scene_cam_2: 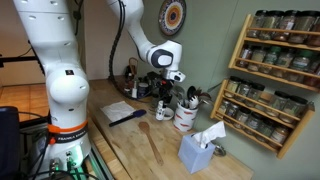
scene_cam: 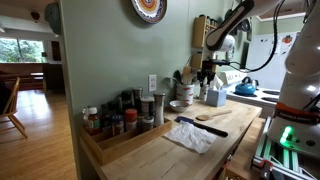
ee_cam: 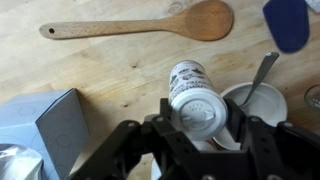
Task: Take the white bottle off of the wooden tray
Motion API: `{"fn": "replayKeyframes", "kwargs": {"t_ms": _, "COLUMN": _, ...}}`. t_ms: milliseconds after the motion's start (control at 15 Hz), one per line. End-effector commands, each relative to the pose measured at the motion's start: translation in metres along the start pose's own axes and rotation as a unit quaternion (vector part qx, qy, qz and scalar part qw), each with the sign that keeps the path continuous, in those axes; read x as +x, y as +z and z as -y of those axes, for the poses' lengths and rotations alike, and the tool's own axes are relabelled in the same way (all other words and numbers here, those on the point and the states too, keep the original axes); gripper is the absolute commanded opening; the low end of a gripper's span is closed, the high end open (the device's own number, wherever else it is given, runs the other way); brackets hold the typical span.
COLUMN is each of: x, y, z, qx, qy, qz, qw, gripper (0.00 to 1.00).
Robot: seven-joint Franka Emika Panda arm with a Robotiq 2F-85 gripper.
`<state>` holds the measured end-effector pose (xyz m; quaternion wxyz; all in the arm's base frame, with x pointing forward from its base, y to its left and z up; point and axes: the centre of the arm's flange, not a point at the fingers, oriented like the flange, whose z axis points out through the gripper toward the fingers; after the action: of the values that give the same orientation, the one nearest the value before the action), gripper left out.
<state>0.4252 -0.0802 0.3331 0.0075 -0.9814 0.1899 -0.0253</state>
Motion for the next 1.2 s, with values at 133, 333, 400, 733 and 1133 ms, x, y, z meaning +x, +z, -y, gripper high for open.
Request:
{"fn": "replayKeyframes", "kwargs": {"t_ms": 133, "x": -0.009, "y": 0.017, "z": -0.046, "qx": -0.017, "qy": -0.023, "qz": 0.009, "qw": 0.9996, "gripper": 0.30}}
{"fn": "replayKeyframes", "kwargs": {"t_ms": 333, "x": -0.013, "y": 0.033, "z": -0.056, "qx": -0.039, "qy": -0.032, "qz": 0.016, "qw": 0.9986, "gripper": 0.30}}
{"fn": "replayKeyframes", "kwargs": {"t_ms": 400, "x": -0.015, "y": 0.040, "z": -0.058, "qx": -0.047, "qy": -0.037, "qz": 0.017, "qw": 0.9981, "gripper": 0.30}}
{"fn": "replayKeyframes", "kwargs": {"t_ms": 733, "x": -0.023, "y": 0.070, "z": -0.067, "qx": -0.047, "qy": -0.049, "qz": 0.014, "qw": 0.9976, "gripper": 0.30}}
{"fn": "replayKeyframes", "kwargs": {"t_ms": 1133, "x": -0.024, "y": 0.096, "z": -0.067, "qx": -0.026, "qy": -0.028, "qz": -0.004, "qw": 0.9993, "gripper": 0.30}}
